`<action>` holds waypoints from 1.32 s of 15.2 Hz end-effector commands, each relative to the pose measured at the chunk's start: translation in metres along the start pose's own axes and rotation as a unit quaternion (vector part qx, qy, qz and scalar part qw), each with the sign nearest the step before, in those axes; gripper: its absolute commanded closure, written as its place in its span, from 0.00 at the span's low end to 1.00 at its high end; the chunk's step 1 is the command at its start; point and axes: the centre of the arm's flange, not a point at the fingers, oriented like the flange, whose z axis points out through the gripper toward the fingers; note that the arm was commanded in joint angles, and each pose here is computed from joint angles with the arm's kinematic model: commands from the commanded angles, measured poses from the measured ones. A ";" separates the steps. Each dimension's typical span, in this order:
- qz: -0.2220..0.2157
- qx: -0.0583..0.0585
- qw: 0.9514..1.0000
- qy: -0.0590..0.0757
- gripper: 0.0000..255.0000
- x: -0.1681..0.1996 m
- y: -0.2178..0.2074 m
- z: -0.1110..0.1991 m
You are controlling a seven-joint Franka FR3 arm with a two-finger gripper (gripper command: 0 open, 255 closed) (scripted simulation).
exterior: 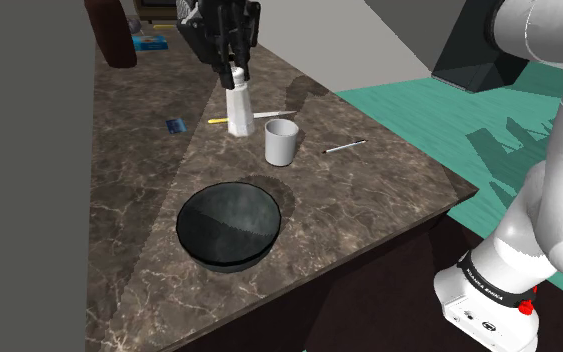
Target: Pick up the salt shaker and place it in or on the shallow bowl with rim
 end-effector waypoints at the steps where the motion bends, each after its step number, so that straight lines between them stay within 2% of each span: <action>1: 0.001 0.000 1.000 0.000 1.00 -0.017 -0.022 -0.004; 9: 0.001 0.000 1.000 0.000 1.00 -0.076 -0.103 -0.025; 20: 0.001 0.000 1.000 0.000 1.00 -0.069 -0.109 0.032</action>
